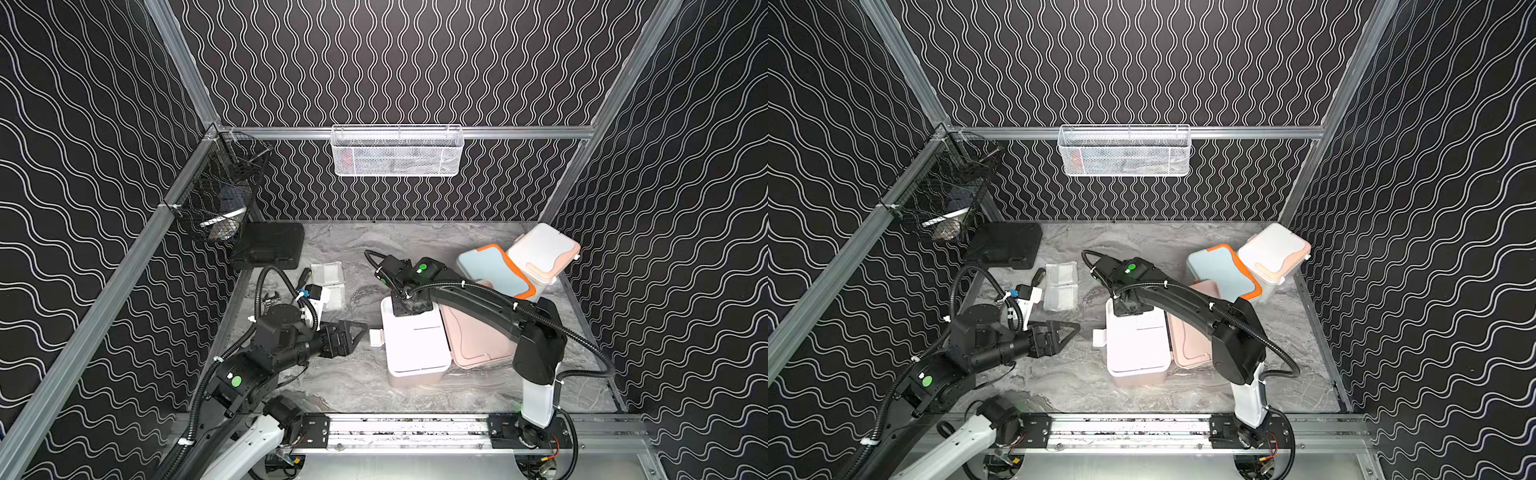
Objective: Open first aid kits and take out gauze
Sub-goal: Place the compartment layer in the first aid kit.
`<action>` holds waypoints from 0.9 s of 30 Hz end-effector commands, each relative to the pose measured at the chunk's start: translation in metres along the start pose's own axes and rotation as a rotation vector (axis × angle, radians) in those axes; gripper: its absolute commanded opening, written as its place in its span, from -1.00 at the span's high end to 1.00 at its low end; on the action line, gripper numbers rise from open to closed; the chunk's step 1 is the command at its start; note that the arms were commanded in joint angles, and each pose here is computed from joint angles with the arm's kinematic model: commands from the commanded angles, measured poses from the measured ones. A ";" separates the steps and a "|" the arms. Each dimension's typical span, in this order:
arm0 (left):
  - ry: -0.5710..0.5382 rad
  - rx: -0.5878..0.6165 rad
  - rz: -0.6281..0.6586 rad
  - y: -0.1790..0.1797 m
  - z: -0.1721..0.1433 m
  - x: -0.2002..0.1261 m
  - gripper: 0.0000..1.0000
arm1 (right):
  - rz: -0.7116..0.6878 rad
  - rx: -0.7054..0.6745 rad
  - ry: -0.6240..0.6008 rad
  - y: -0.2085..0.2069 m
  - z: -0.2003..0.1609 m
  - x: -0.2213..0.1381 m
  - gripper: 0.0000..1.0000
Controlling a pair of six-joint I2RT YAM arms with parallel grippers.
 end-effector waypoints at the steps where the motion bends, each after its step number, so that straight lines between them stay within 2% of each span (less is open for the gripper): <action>1: -0.017 0.005 -0.015 -0.002 0.003 0.001 -0.98 | -0.007 -0.019 0.017 -0.001 -0.004 0.003 1.00; 8: -0.013 0.000 -0.011 -0.001 0.003 0.002 -0.98 | 0.012 -0.012 0.063 -0.001 -0.009 0.016 1.00; 9: -0.012 -0.001 -0.010 -0.001 0.003 0.003 -0.98 | 0.019 -0.004 0.075 -0.002 -0.009 0.018 0.88; 13: -0.006 -0.008 -0.016 -0.002 0.002 0.004 -0.98 | 0.067 -0.002 0.052 -0.004 -0.002 0.003 0.12; 18: 0.021 -0.008 -0.044 -0.007 0.004 0.010 -0.98 | 0.131 0.008 -0.050 -0.013 0.015 -0.038 -0.51; 23: 0.045 -0.021 -0.068 -0.014 0.011 0.019 -0.98 | 0.185 0.056 -0.143 -0.043 0.029 -0.075 -0.90; 25: 0.061 -0.023 -0.074 -0.017 0.013 0.024 -0.98 | 0.218 0.097 -0.164 -0.063 0.032 -0.084 -1.00; 27: 0.077 -0.019 -0.071 -0.020 0.015 0.028 -0.98 | 0.249 0.150 -0.185 -0.086 0.036 -0.093 -1.00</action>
Point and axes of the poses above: each gripper's point midway between its finger pads, its own x axis out along the fingers, its own y axis along the line the jaws close on, z = x × y, the point moved 2 cm from there along -x, back along the fingers, and after that the axes turned 7 degrees about x, right-handed, at the moved point
